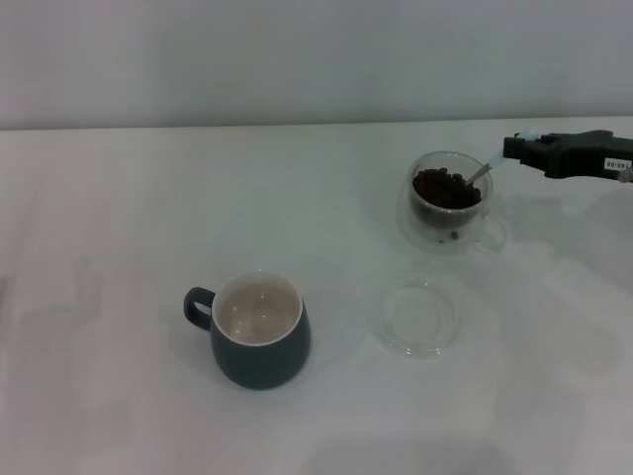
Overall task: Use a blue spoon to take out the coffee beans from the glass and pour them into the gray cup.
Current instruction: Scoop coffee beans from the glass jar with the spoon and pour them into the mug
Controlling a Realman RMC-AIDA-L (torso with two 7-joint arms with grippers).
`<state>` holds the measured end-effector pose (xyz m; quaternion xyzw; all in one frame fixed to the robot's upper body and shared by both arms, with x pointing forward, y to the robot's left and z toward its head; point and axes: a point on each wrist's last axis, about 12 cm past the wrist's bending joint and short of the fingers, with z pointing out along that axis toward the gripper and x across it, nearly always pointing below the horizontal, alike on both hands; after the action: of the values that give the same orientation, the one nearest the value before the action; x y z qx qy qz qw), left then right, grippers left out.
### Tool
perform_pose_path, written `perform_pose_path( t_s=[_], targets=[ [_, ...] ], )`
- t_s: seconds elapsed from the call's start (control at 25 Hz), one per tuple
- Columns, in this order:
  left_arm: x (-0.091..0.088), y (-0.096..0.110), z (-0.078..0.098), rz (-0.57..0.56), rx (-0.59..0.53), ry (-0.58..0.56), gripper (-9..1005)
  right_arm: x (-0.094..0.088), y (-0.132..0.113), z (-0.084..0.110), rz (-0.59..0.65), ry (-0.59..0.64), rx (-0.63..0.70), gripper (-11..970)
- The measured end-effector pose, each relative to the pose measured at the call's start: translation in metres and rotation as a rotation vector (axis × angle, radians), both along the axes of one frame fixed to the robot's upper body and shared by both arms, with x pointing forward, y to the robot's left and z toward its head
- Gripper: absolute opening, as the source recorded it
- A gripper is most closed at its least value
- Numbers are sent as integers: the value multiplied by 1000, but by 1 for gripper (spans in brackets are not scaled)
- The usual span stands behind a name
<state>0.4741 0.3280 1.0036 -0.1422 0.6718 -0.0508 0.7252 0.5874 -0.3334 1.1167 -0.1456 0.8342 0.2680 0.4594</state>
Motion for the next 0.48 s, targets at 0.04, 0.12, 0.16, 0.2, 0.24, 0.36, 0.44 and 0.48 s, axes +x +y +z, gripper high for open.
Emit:
perform_pose_path(
  t_s=[0.04,0.12,0.16,0.2,0.24,0.36,0.44,0.48],
  targets=[
    [0,0,0,0,0,0,789,-1,-1,-1,-19,18,25,173],
    [0,0,0,0,0,0,788,-1,-2,-1,-30,25,39,173],
    [0,0,0,0,0,0,788,-1,-3,-2,-39,32,50,173],
    [0,0,0,1,0,1,788,-1,-3,-2,-46,38,57,174],
    [0,0,0,1,0,1,788,-2,-4,-2,-57,47,68,174],
    [-1,0,0,2,0,2,788,-2,-5,-3,-80,72,97,175],
    [-1,1,-1,2,0,2,788,-2,-6,-4,-100,93,118,175],
    [-1,1,-1,3,0,3,788,-2,-7,-4,-109,102,127,176]
  ],
)
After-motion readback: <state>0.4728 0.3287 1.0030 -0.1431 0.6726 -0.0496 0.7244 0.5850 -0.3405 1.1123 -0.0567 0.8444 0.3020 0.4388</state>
